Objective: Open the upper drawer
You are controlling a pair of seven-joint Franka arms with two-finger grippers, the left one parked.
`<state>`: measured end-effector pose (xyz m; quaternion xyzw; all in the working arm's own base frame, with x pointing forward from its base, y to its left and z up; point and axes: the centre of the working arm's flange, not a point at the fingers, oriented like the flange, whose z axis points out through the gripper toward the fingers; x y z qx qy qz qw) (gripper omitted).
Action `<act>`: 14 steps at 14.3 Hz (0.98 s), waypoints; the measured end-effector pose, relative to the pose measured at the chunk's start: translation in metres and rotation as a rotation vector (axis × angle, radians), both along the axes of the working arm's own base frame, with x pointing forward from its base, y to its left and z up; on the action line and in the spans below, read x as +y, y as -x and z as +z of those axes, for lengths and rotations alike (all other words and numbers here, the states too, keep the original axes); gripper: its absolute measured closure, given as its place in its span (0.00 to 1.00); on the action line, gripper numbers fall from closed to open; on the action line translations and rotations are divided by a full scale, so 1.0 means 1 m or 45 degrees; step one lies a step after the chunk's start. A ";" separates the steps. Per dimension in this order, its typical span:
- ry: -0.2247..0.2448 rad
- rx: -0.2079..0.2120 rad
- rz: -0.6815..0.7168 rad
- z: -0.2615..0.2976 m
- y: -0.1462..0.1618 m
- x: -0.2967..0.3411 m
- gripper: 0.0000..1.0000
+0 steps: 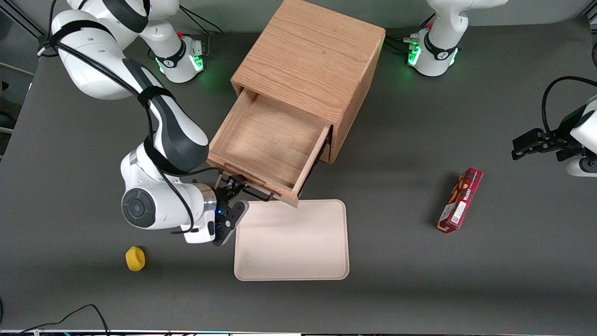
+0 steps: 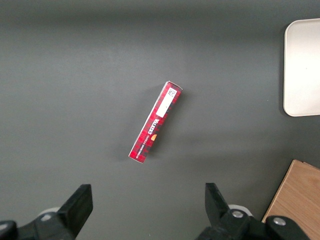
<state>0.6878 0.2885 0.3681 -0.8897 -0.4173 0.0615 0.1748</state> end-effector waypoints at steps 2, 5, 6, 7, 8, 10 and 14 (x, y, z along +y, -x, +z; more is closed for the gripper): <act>-0.006 -0.041 0.028 0.004 -0.009 -0.010 0.00; 0.004 -0.079 0.032 0.005 -0.021 -0.027 0.00; 0.005 -0.079 0.039 0.003 -0.022 -0.030 0.00; 0.004 -0.079 0.042 0.001 -0.023 -0.031 0.00; 0.004 -0.073 0.046 0.001 -0.023 -0.030 0.00; 0.013 -0.042 0.066 0.007 -0.019 -0.028 0.00; -0.008 -0.075 0.111 0.068 -0.005 -0.020 0.00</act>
